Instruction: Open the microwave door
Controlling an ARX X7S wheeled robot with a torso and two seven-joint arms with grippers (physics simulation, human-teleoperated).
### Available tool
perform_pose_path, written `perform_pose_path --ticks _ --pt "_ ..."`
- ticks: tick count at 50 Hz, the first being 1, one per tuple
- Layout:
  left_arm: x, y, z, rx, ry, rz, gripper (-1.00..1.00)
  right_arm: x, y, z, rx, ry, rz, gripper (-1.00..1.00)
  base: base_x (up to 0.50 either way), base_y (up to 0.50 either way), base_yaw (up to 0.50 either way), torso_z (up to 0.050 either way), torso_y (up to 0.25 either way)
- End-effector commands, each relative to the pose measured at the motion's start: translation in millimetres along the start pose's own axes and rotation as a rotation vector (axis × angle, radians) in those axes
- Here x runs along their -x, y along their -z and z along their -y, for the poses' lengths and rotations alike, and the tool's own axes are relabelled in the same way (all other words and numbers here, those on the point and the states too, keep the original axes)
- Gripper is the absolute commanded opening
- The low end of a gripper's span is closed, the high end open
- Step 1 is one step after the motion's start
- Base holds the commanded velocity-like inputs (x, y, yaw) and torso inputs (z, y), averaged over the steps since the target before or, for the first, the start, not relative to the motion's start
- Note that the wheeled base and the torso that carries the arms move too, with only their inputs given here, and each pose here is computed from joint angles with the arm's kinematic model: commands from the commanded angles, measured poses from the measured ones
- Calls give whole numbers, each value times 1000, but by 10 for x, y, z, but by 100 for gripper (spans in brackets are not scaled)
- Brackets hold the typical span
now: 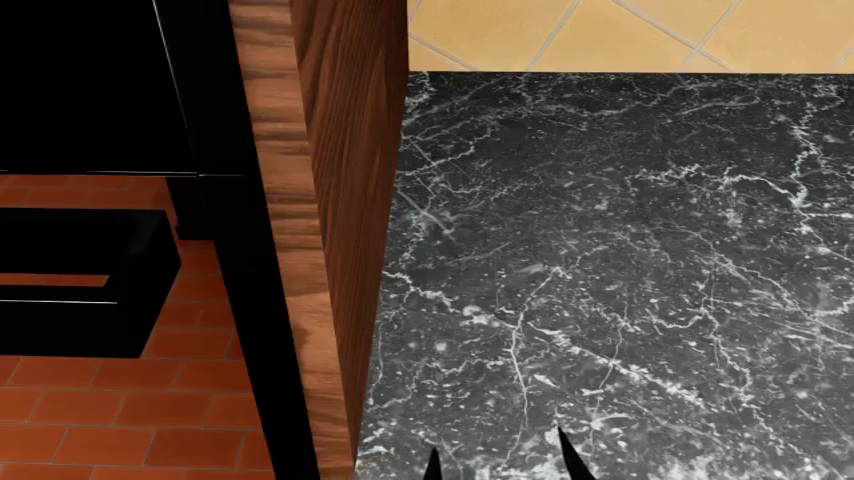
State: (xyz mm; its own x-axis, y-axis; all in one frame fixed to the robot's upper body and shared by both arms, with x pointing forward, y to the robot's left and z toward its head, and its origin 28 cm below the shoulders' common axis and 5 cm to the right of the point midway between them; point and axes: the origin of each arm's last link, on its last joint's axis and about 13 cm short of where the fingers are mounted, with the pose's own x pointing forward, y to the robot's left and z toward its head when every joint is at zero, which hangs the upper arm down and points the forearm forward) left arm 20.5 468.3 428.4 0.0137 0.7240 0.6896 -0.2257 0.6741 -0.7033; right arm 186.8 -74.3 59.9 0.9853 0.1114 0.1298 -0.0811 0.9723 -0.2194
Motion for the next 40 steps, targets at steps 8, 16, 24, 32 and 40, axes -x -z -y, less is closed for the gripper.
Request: perform_pose_path --ticks 8,16,24,32,40 --pt "-466 180 161 -117 -91 65 100 5 40 -9 -3 -4 -9 100 0 0 0 0 0" --pt "-706 202 22 -198 -197 106 100 8 63 -13 -5 -4 -17 100 0 0 0 0 0" --pt "-832 422 -206 -264 -312 50 100 7 59 -15 -4 -3 -19 100 0 0 0 0 0" --pt "-862 524 -274 -308 -350 43 100 9 64 -14 -5 -3 -18 100 0 0 0 0 0" --pt "-879 640 -432 -352 -404 19 100 9 56 -13 -4 -2 -17 100 0 0 0 0 0"
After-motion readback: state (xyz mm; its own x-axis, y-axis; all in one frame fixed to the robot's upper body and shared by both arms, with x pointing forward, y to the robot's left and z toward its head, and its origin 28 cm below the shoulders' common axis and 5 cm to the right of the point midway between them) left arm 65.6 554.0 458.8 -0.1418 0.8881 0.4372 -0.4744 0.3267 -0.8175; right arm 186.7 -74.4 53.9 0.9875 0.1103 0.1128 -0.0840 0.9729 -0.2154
